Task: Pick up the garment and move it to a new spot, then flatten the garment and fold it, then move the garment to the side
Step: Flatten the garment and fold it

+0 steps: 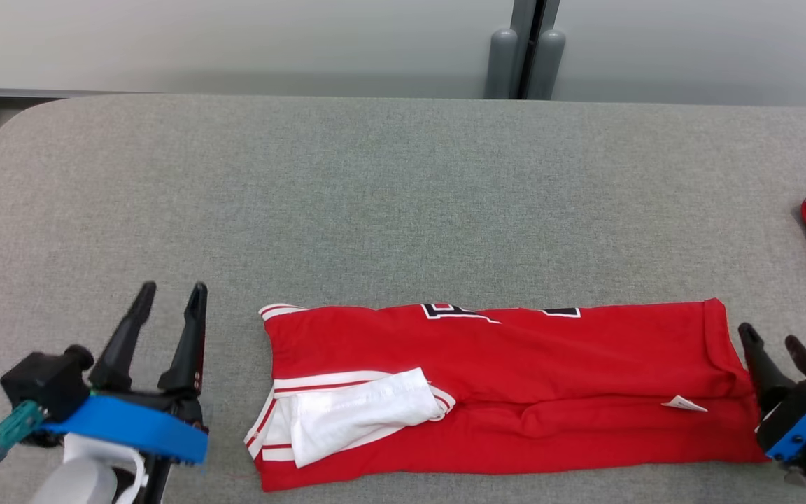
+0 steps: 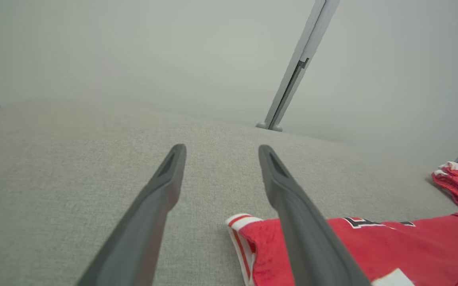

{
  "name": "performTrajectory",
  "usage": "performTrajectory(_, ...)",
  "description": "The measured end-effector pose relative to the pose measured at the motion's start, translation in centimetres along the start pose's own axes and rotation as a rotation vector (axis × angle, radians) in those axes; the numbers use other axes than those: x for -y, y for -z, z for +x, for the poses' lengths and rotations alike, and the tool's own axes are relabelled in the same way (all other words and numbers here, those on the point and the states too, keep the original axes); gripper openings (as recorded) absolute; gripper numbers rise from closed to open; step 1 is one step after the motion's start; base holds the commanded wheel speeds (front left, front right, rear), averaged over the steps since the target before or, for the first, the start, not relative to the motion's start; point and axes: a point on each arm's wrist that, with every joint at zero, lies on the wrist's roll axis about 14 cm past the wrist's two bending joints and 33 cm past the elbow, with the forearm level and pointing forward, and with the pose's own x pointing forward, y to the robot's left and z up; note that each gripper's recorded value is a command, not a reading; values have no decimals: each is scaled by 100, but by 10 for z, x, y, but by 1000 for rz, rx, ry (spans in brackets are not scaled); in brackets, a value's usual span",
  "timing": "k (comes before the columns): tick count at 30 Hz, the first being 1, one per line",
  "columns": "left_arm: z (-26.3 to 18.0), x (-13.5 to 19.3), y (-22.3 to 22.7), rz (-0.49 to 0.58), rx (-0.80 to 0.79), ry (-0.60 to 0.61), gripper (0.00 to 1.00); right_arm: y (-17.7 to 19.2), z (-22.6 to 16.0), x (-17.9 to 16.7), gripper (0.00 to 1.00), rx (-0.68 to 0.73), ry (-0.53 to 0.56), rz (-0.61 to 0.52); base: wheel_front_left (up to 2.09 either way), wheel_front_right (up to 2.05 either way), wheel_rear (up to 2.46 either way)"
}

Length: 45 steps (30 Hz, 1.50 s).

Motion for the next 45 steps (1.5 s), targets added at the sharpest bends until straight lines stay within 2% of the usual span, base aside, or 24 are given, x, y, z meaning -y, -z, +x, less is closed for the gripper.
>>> performTrajectory(3,12,-3,-13,123,41,-15,100,8,2,-1,100,-13,9,-37,0,0,0)
performTrajectory(8,25,-1,-32,192,122,-41,100,19,4,3,100,-22,45,-135,0,0,0)
performTrajectory(11,28,-2,-23,189,106,-42,100,28,6,7,100,-40,64,-173,0,0,0)
performTrajectory(16,33,-5,-11,156,88,-50,100,55,18,11,100,-127,72,-168,0,0,0)
performTrajectory(22,31,-6,-5,151,79,-52,100,68,30,11,100,-205,76,-153,0,0,0)
performTrajectory(23,31,-7,-5,150,81,-54,100,71,31,10,92,-226,75,-152,0,0,0)
performTrajectory(24,31,-7,-5,151,81,-53,100,73,31,10,35,-244,72,-148,0,0,0)
performTrajectory(25,31,-7,-5,152,82,-55,100,73,31,9,0,-251,67,-148,0,0,0)
performTrajectory(34,31,-6,-5,148,86,-49,100,60,17,13,0,-182,64,-44,0,0,0)
performTrajectory(45,30,8,-6,138,100,-24,100,-5,-31,73,0,-22,254,-78,0,0,0)
